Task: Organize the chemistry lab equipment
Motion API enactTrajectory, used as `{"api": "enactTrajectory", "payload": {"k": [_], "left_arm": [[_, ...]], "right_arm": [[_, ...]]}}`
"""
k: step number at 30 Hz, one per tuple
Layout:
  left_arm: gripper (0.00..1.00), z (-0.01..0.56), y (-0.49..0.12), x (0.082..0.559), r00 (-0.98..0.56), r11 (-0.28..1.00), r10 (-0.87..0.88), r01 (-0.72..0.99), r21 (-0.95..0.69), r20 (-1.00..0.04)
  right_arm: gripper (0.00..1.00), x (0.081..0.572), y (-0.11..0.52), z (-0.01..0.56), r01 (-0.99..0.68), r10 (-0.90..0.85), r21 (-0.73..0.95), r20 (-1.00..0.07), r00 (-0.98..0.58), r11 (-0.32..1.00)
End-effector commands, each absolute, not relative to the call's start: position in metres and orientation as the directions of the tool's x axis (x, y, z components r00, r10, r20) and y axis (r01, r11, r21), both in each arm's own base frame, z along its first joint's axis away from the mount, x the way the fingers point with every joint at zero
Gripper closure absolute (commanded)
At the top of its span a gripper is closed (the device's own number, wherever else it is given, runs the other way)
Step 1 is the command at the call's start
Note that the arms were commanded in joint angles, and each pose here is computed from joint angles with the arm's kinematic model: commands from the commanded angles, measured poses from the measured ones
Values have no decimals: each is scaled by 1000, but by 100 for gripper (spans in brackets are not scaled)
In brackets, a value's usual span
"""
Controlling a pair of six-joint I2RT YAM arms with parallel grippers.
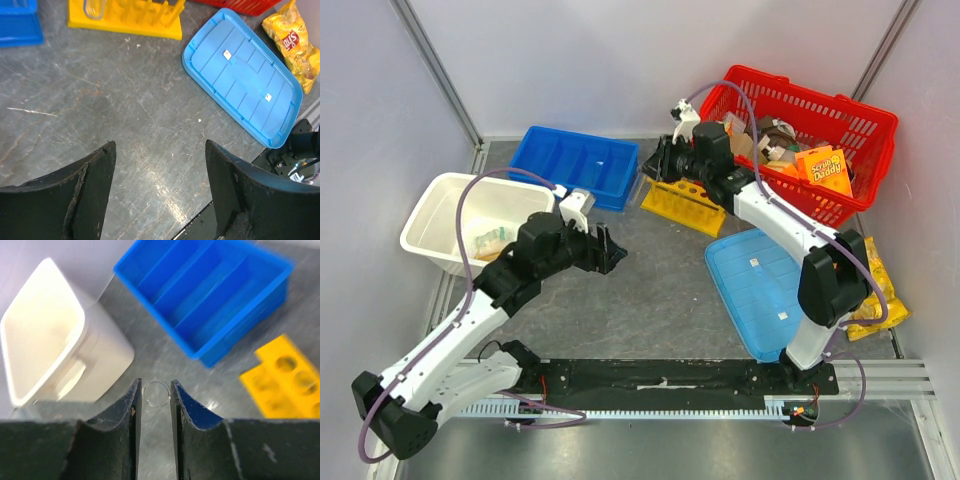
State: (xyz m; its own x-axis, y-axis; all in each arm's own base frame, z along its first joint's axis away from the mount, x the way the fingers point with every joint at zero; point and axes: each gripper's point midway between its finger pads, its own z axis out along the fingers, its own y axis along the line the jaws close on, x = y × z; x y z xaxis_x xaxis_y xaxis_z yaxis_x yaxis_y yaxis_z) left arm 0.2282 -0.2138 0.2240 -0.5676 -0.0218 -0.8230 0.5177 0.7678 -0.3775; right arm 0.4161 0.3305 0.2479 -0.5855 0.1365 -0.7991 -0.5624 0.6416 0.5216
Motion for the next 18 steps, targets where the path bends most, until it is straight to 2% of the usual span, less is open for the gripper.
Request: {"api": "enactTrajectory", "payload": {"k": [1, 8, 14, 18], "left_arm": [[22, 242, -192, 226, -477, 804, 46, 539, -251, -878], [22, 240, -174, 220, -416, 827, 45, 526, -200, -908], [22, 246, -174, 220, -393, 822, 36, 535, -197, -919], [22, 247, -174, 220, -389, 820, 41, 539, -192, -920]], "right_arm": [[68, 468, 308, 283, -535, 100, 289, -930, -354, 794], [69, 514, 285, 300, -420, 20, 95, -984, -180, 903], [68, 528, 280, 294, -405, -68, -21, -993, -102, 914], [67, 537, 281, 281, -400, -111, -61, -988, -104, 914]]}}
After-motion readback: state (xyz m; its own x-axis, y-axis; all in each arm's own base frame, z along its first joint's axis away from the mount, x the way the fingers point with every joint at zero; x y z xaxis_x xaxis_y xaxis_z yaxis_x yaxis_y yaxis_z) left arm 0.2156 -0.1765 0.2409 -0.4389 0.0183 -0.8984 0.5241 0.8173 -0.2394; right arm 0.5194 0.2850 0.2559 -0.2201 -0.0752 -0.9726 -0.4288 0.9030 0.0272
